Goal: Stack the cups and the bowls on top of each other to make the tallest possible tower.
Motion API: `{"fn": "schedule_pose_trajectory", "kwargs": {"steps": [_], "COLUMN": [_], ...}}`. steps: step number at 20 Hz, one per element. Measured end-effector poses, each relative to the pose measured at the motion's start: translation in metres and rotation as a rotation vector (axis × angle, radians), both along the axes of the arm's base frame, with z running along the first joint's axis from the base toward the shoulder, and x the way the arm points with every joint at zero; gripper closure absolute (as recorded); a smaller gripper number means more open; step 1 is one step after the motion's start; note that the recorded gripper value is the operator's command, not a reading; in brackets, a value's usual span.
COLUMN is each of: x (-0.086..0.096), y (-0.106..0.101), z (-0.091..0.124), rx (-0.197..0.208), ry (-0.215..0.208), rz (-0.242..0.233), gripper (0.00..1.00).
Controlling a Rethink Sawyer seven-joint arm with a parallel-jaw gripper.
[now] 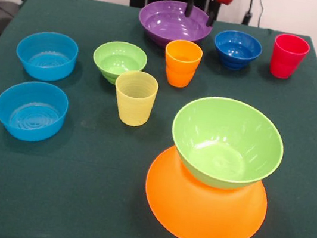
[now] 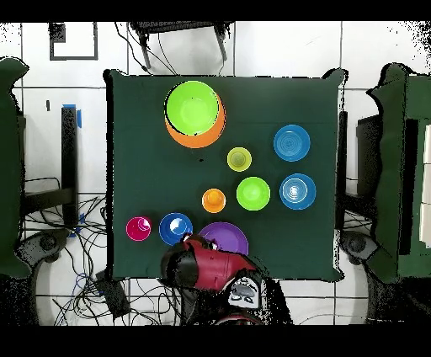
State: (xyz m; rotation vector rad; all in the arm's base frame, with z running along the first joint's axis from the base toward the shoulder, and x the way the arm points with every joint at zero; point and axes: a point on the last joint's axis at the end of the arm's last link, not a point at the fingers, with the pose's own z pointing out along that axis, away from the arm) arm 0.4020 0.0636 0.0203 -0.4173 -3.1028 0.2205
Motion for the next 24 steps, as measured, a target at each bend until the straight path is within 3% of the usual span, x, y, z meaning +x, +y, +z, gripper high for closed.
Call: {"fn": "schedule_pose_trajectory", "kwargs": {"steps": [8, 15, 20, 24], "x": [-0.001, -0.013, -0.033, -0.04], "y": [0.022, 0.023, 0.013, 0.003], "z": [-0.02, -0.03, -0.039, -0.043], "rx": [-0.007, -0.027, -0.085, -0.109], "ry": [-0.104, -0.102, -0.085, -0.077], "rz": [0.068, 0.09, 0.123, 0.122], "gripper": [0.0, 0.0, 0.0, 0.0]}}
